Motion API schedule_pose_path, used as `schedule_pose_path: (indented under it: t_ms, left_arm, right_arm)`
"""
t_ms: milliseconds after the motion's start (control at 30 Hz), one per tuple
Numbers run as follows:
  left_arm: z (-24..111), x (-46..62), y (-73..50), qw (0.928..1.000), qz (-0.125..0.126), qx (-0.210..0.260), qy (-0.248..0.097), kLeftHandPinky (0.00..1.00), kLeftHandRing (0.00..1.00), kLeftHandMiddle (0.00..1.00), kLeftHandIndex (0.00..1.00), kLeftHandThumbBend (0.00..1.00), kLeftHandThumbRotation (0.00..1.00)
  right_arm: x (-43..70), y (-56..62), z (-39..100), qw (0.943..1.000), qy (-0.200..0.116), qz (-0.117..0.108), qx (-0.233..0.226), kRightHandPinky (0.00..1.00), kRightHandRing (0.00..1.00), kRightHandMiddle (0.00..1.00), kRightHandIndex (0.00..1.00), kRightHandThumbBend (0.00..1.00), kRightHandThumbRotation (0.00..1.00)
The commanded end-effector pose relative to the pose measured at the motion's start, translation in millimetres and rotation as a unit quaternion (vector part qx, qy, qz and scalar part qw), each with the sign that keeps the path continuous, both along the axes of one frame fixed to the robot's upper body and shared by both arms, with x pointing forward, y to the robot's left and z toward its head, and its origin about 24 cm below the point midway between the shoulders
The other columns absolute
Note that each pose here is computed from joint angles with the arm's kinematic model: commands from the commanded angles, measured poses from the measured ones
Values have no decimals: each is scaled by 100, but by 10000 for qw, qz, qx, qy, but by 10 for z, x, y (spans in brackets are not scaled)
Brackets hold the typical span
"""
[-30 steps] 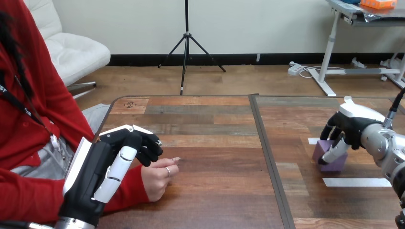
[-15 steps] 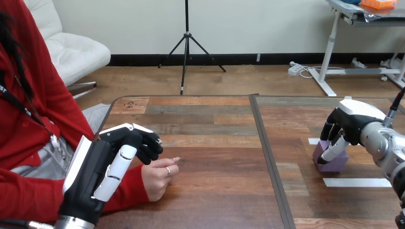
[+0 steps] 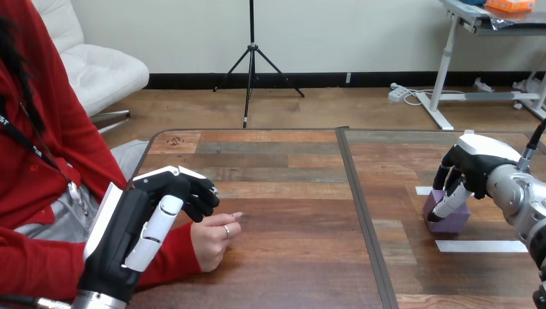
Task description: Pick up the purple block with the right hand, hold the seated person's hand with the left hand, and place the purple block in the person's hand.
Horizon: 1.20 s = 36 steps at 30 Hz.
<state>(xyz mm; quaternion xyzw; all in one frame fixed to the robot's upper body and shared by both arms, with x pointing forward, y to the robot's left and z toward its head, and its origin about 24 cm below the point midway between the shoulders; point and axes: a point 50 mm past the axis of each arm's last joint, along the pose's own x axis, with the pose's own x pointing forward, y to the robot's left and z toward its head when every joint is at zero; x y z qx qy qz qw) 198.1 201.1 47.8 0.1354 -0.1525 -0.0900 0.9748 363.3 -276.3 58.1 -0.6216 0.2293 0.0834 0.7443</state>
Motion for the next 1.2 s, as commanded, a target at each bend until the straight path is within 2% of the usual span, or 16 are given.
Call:
schedule_pose_path:
  t_ms: [0,867,1167]
  left_arm:
    - [206,137,27,9989,-41,68,-472,41,49,51,50,56,100]
    - [206,136,36,9990,-13,70,-448,40,49,52,49,63,100]
    - [202,130,19,9991,-26,49,-422,40,49,52,50,61,100]
  right_arm:
    - [103,1,216,9992,-390,-1,18,50,56,58,50,74,0]
    - [106,-21,245,9992,-400,14,-27,46,54,56,49,76,0]
    - [92,-35,230,9993,-382,12,19,46,53,55,50,76,0]
